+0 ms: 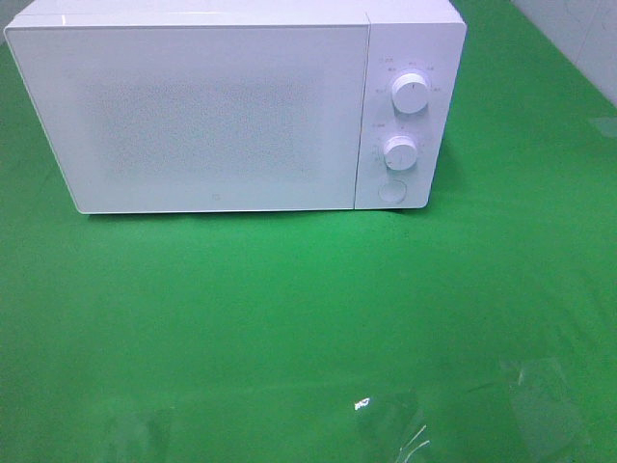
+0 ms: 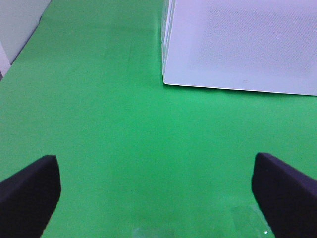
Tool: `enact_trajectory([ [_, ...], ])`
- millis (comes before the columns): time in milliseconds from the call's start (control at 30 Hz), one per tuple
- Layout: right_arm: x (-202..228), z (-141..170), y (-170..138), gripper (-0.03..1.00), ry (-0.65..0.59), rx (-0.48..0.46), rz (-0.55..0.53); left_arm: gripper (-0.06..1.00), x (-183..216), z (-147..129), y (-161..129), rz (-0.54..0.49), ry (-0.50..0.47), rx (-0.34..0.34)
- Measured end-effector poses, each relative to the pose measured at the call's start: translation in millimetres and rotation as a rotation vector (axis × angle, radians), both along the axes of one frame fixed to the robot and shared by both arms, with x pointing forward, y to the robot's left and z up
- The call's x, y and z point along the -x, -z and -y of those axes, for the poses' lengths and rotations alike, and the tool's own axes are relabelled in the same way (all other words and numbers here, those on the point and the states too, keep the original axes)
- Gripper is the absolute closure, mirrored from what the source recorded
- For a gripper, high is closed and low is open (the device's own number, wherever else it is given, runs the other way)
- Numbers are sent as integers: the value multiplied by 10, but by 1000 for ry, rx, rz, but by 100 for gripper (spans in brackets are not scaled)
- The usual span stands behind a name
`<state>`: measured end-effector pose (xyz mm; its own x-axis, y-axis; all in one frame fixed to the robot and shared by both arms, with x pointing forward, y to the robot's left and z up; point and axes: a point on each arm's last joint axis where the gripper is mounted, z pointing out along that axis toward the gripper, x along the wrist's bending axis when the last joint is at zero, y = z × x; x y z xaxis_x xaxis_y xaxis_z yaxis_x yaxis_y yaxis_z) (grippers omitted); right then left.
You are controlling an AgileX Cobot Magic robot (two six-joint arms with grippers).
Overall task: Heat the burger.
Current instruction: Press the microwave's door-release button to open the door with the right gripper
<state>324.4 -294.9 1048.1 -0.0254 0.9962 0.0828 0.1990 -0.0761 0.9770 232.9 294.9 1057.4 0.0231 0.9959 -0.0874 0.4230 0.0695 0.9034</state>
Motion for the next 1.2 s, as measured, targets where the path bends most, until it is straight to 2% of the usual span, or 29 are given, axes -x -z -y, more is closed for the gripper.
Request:
enact_trajectory([
  [300, -409, -9, 103, 32, 7, -3, -32, -3, 0, 0, 0, 0, 0, 0],
  [433, -685, -10, 158, 32, 24, -39, 3, -3, 0, 0, 0, 0, 0, 0],
  [900, -1158, -6, 365, 33, 44, -40, 102, -3, 0, 0, 0, 0, 0, 0],
  [1033, -1351, -154, 571, 33, -2, -11, 119, -3, 0, 0, 0, 0, 0, 0],
  [1133, -1371, -201, 594, 33, -15, 0, 124, -3, 0, 0, 0, 0, 0, 0],
  [1200, -1432, -376, 744, 33, -33, 20, 112, -3, 0, 0, 0, 0, 0, 0],
])
